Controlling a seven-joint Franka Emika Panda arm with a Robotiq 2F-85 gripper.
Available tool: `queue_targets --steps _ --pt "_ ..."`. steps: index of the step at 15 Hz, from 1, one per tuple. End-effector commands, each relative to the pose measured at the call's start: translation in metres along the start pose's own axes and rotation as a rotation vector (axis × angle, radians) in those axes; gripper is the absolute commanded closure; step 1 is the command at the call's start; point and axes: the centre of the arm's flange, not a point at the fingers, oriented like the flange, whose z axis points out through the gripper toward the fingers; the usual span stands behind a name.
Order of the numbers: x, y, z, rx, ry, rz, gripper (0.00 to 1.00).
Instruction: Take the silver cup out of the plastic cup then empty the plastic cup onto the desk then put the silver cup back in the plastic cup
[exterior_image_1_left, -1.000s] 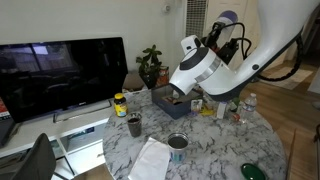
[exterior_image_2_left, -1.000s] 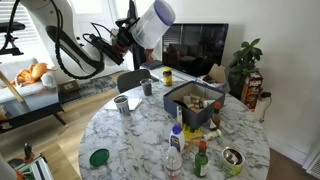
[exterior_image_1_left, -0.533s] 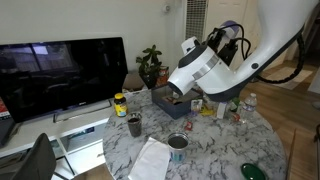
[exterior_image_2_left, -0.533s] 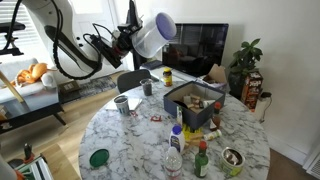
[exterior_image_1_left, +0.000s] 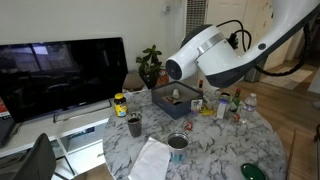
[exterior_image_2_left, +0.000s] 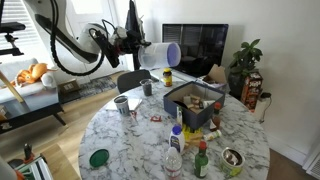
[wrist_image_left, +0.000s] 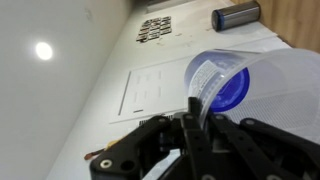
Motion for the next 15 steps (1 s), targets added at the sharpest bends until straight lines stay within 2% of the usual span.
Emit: queue_targets --steps 1,7,15 --pt "-0.01 0.008 0.01 0.195 -0.012 -0.03 0.99" --pt "-0.006 0.002 0.005 0.506 -0.031 -0.054 0.99" --pt "-0.022 -0.027 -0.005 0.891 -0.103 -0.181 0.99"
